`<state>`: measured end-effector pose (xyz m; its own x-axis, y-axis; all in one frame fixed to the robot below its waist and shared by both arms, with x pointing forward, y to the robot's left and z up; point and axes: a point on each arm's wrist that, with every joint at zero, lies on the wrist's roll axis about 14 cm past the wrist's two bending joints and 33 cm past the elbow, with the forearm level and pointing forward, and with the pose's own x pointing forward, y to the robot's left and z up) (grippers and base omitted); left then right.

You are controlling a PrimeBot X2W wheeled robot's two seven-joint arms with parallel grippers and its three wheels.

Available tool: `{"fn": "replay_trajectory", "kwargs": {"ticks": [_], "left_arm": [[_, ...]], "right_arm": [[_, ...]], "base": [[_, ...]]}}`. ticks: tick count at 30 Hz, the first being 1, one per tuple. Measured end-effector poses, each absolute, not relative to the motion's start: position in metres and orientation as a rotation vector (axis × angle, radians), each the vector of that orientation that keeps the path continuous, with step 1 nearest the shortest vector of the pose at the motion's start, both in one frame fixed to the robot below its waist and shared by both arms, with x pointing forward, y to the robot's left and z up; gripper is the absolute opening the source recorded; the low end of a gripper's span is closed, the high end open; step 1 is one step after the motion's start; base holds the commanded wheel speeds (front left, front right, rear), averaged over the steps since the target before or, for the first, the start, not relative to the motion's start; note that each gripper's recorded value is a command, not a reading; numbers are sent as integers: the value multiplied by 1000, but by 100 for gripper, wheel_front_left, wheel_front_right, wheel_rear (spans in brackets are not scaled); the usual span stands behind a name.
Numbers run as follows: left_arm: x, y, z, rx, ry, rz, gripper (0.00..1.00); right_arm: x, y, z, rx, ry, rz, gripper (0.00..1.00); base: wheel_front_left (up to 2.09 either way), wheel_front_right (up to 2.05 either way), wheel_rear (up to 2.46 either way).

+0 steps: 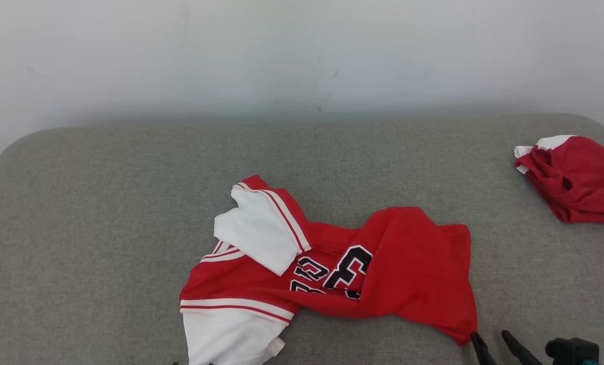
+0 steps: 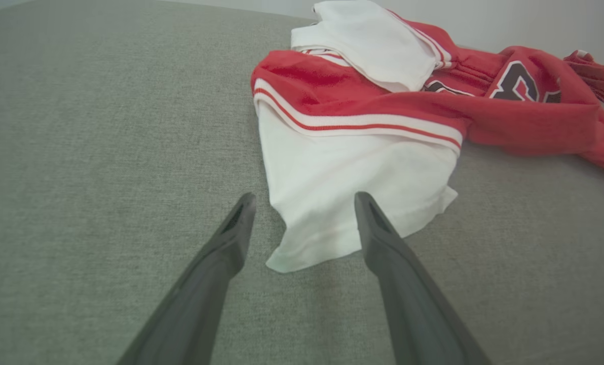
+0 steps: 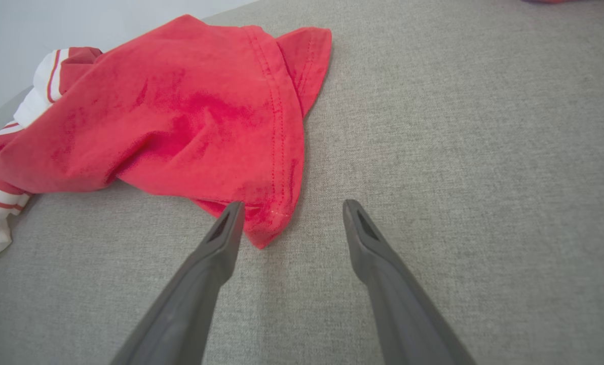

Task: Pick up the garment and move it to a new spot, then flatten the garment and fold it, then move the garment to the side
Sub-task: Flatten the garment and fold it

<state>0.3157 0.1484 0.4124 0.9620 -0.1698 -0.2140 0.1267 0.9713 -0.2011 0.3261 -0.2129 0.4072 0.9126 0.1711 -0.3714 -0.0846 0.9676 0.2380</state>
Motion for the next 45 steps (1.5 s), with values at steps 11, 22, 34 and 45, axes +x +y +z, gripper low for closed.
{"fn": "replay_trajectory", "kwargs": {"ticks": [11, 22, 34, 45], "left_arm": [[319, 148, 390, -212, 313, -143, 100], [329, 138, 388, -296, 327, -140, 0], [339, 142, 456, -332, 96, -169, 0], [448, 161, 610, -116, -270, -338, 0]], "right_arm": [[343, -202, 390, 210, 436, 143, 100], [348, -194, 382, 223, 444, 152, 0], [362, -193, 440, 243, 216, 191, 0], [464, -164, 586, 147, -92, 342, 0]], "base": [[0, 0, 0], [0, 0, 0], [0, 0, 0], [0, 0, 0]]}}
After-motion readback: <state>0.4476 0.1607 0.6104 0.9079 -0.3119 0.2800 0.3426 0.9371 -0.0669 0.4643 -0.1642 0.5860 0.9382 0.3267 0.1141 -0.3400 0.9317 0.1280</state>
